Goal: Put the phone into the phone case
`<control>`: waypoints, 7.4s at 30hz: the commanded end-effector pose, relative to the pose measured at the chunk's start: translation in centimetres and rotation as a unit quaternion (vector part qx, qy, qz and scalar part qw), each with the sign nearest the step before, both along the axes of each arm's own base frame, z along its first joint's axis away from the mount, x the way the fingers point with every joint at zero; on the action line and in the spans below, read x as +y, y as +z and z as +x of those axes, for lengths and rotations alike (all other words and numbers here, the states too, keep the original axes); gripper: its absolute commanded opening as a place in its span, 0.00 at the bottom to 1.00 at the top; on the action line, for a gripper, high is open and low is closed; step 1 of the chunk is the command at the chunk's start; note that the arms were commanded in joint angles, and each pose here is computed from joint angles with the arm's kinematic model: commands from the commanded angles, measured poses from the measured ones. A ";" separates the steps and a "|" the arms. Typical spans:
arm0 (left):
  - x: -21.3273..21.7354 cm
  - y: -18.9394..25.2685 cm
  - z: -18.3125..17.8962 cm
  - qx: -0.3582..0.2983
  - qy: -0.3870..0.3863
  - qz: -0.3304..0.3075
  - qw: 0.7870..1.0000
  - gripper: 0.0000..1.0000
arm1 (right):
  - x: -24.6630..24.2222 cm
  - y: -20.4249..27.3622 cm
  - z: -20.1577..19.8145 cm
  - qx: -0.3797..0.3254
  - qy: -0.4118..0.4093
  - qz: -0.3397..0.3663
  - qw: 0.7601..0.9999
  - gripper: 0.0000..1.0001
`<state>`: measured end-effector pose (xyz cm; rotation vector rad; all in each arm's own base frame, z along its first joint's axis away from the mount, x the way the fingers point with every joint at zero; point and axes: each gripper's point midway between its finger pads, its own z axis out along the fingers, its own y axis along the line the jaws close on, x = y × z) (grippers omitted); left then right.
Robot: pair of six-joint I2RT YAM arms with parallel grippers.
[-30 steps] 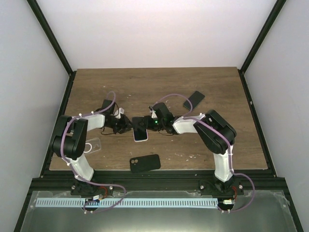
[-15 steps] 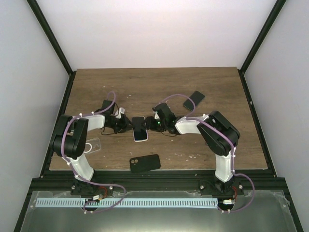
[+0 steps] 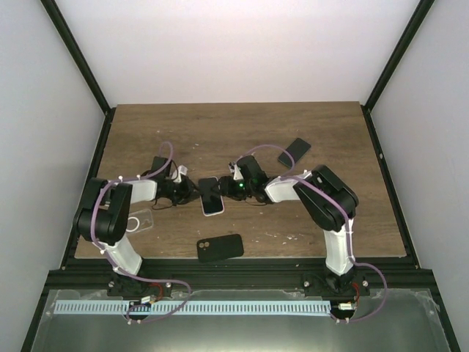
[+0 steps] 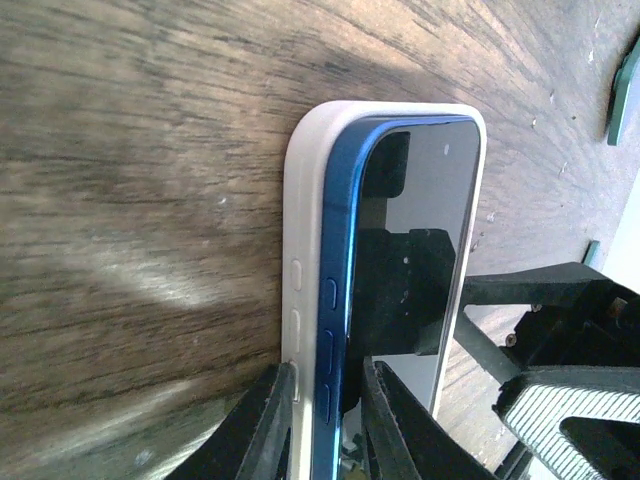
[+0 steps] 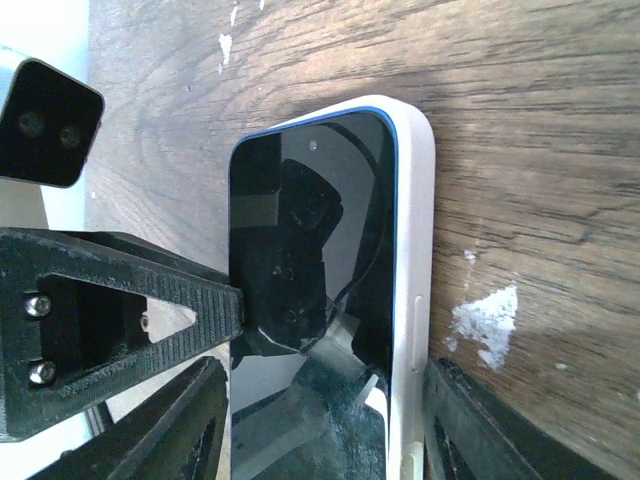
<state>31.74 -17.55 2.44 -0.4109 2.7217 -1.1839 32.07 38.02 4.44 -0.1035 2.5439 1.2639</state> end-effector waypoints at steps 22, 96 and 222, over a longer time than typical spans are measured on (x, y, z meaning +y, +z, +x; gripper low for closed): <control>0.1 -1.3 -5.2 0.054 0.010 -0.026 0.998 0.25 | 4.8 6.5 -4.7 0.041 0.110 0.208 0.971 0.57; -2.1 31.2 -8.3 -0.300 -0.094 -0.332 0.889 0.28 | -2.5 28.8 -13.5 -0.102 0.243 0.400 0.878 0.10; 3.2 14.9 -7.6 -0.123 -0.004 0.042 0.992 1.00 | -4.8 5.3 8.5 -0.028 -0.018 0.085 0.996 0.16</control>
